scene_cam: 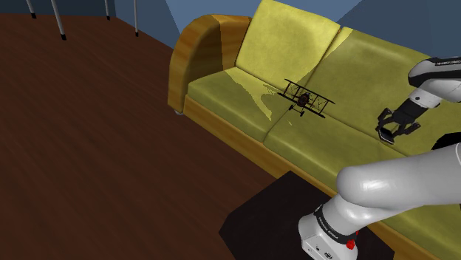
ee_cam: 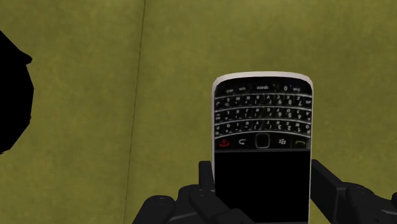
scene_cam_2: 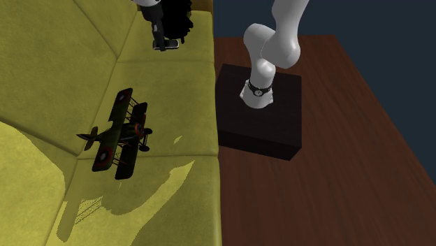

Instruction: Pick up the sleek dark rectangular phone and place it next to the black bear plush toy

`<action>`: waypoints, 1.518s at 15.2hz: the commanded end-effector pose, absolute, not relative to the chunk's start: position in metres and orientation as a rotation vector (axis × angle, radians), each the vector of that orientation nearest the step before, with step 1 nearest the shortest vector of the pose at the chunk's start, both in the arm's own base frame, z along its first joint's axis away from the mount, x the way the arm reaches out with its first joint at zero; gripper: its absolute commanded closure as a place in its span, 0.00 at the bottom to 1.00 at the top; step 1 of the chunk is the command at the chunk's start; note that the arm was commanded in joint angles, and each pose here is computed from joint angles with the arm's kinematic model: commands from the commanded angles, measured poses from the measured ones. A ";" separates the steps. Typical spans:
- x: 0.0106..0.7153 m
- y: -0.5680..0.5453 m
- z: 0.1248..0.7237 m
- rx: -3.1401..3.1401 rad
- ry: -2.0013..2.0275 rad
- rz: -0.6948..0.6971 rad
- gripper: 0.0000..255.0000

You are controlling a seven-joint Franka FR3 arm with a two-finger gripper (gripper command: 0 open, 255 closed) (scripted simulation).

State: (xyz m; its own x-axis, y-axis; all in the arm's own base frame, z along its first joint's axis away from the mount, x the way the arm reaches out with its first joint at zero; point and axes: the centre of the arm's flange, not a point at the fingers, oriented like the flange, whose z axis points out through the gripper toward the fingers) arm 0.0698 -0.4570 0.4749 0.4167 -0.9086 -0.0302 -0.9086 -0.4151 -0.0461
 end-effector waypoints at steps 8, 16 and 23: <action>0.071 -0.457 0.427 -2.597 1.668 0.000 1.00; 0.071 -0.457 0.385 -2.597 1.668 0.000 1.00; 0.071 -0.457 0.348 -2.597 1.668 0.000 1.00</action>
State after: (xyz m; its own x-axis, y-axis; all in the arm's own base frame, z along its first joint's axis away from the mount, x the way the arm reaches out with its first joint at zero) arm 0.0701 -0.4572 0.3526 0.4166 -0.9086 -0.0303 -0.9086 -0.4151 -0.0463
